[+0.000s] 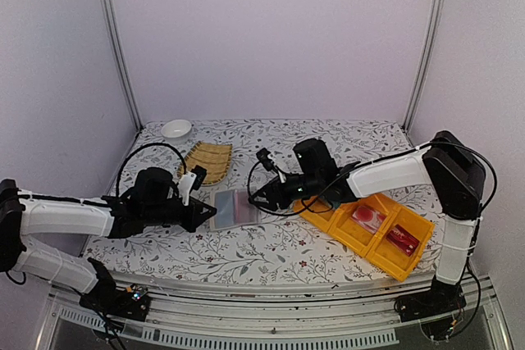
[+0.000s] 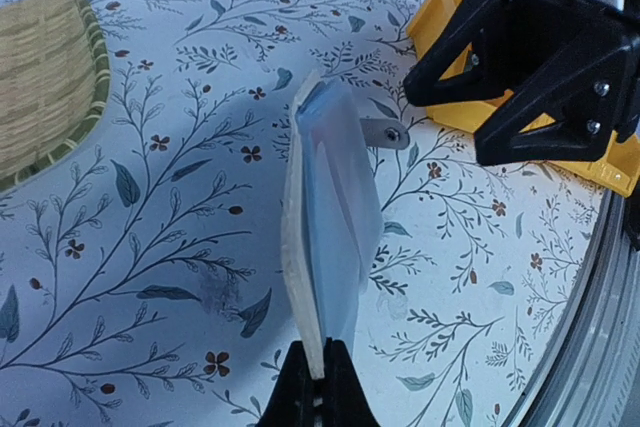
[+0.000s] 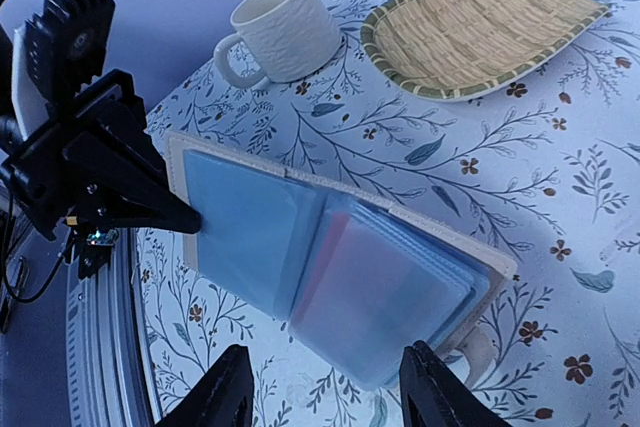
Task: Take the credit cards out of the card holder
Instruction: Pass from the left arm to the right
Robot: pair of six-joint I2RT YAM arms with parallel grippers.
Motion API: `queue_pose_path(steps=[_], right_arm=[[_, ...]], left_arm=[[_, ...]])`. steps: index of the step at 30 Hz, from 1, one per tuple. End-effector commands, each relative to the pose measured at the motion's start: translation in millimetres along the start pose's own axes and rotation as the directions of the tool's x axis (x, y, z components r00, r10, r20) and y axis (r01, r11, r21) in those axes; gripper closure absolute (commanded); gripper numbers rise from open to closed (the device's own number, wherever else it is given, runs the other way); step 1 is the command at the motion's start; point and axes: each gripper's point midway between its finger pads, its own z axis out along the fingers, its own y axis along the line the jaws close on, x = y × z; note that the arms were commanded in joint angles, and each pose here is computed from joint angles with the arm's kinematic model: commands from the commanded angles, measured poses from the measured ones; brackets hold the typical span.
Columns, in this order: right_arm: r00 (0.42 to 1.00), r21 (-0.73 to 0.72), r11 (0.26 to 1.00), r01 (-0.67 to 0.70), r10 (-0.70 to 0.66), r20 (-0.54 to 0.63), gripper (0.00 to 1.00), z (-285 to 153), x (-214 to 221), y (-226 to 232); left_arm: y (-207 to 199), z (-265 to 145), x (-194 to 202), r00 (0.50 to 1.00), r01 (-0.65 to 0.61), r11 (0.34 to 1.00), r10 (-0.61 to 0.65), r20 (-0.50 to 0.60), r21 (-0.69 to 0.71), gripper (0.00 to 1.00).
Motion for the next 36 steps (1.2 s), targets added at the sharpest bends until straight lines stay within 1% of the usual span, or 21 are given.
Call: queue_pose_path(steps=[1, 6, 8, 11, 12, 14, 16, 18, 20, 22, 25, 28, 29, 31, 33, 34, 36], right_arm=[[0.998, -0.073, 0.996, 0.043, -0.039, 0.058, 0.48, 17, -13, 8], [0.999, -0.056, 0.998, 0.042, -0.042, 0.003, 0.47, 31, 13, -7], [0.998, -0.058, 0.997, 0.054, -0.053, 0.016, 0.46, 28, 8, -9], [0.999, -0.116, 0.992, 0.04, -0.04, 0.009, 0.43, 25, 9, -10], [0.998, -0.13, 0.99, 0.052, -0.049, 0.029, 0.43, 24, -4, -9], [0.997, -0.162, 0.984, 0.068, -0.063, 0.034, 0.43, 18, -7, -9], [0.993, -0.235, 0.965, 0.115, -0.106, 0.052, 0.44, 4, -17, 6], [0.978, -0.28, 0.939, 0.202, -0.179, 0.105, 0.44, -24, -39, 28], [0.943, -0.278, 0.903, 0.326, -0.291, 0.161, 0.43, -50, -48, 47], [0.913, -0.279, 0.872, 0.401, -0.357, 0.197, 0.42, -70, -51, 60], [0.895, -0.298, 0.847, 0.441, -0.386, 0.225, 0.41, -88, -52, 68], [0.887, -0.339, 0.824, 0.453, -0.378, 0.266, 0.41, -110, -61, 79], [0.878, -0.339, 0.816, 0.468, -0.384, 0.285, 0.41, -119, -67, 85], [0.841, -0.317, 0.791, 0.523, -0.417, 0.345, 0.4, -134, -77, 98], [0.824, -0.289, 0.792, 0.538, -0.422, 0.378, 0.37, -142, -84, 102], [0.828, -0.274, 0.803, 0.529, -0.418, 0.374, 0.35, -142, -87, 99], [0.835, -0.237, 0.823, 0.517, -0.423, 0.352, 0.33, -137, -84, 90]], left_arm=[[-4, -10, -4, 0.996, -0.074, 0.997, 0.074, 0.048, -0.014, 1.0], [-8, -15, -9, 0.993, -0.091, 0.996, 0.092, 0.069, -0.014, 1.0], [-10, -17, -12, 0.992, -0.097, 0.995, 0.098, 0.077, -0.014, 1.0], [-17, -20, -16, 0.988, -0.118, 0.993, 0.117, 0.096, 0.004, 1.0], [-20, -22, -17, 0.986, -0.128, 0.992, 0.126, 0.106, 0.013, 1.0], [-31, -27, -20, 0.981, -0.151, 0.987, 0.144, 0.132, 0.044, 1.0], [-48, -37, -27, 0.972, -0.176, 0.978, 0.155, 0.174, 0.112, 1.0], [-66, -53, -42, 0.958, -0.199, 0.964, 0.153, 0.243, 0.177, 1.0], [-79, -71, -58, 0.935, -0.23, 0.95, 0.156, 0.318, 0.212, 1.0], [-85, -85, -69, 0.914, -0.255, 0.943, 0.163, 0.372, 0.214, 1.0], [-91, -92, -75, 0.905, -0.276, 0.935, 0.174, 0.388, 0.223, 1.0], [-108, -102, -82, 0.895, -0.311, 0.906, 0.178, 0.409, 0.288, 1.0], [-115, -107, -86, 0.885, -0.332, 0.894, 0.185, 0.427, 0.301, 1.0], [-127, -116, -91, 0.865, -0.378, 0.869, 0.208, 0.457, 0.319, 1.0], [-139, -124, -96, 0.841, -0.432, 0.836, 0.238, 0.485, 0.339, 1.0], [-145, -127, -98, 0.829, -0.457, 0.82, 0.252, 0.499, 0.345, 1.0], [-155, -134, -102, 0.799, -0.507, 0.79, 0.28, 0.532, 0.346, 1.0]])
